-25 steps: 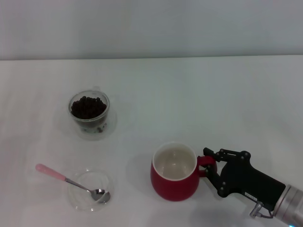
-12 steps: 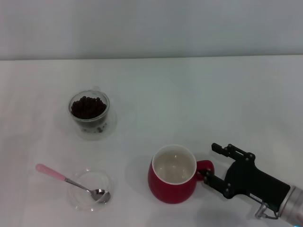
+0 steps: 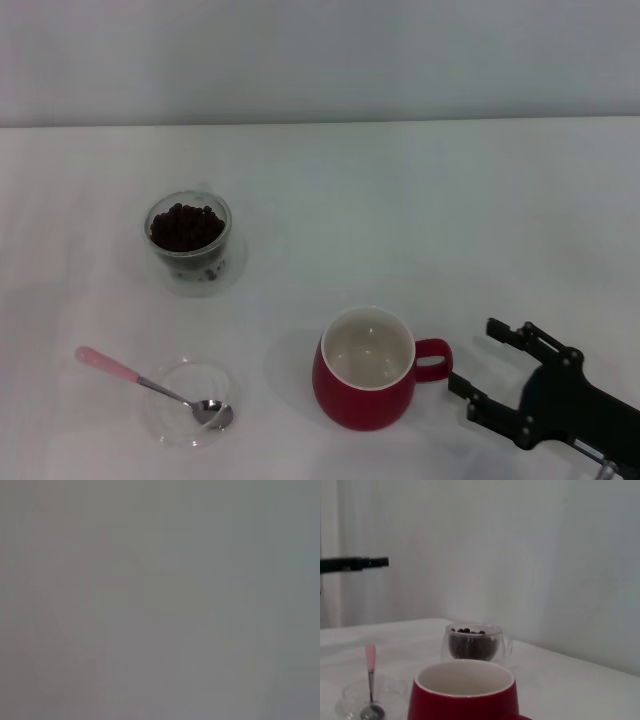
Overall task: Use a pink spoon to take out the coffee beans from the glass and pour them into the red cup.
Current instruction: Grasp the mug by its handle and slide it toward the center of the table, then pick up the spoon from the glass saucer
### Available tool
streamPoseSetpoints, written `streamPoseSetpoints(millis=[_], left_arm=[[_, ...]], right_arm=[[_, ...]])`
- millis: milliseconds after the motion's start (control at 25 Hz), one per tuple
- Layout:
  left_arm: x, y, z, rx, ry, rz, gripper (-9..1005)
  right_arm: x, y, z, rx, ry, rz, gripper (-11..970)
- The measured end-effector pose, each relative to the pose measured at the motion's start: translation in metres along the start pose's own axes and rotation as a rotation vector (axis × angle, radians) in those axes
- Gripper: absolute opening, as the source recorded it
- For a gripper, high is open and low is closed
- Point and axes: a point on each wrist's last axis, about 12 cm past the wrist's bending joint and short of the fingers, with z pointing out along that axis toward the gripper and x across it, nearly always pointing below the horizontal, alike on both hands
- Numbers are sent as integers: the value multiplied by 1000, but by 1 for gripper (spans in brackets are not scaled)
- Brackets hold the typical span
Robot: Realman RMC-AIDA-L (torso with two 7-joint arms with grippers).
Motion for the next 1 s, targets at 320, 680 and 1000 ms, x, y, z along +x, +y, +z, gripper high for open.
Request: streamPoseSetpoints(millis=[320, 680, 1000], left_arm=[[-1, -3, 0, 11, -14, -4, 893], [1, -41, -43, 151, -112, -307, 893], [13, -72, -87, 225, 13, -919, 892]], right_arm=[[-12, -11, -37, 11, -107, 79, 827], [-43, -52, -52, 228, -319, -7, 826], [-71, -102, -51, 452, -434, -140, 824]])
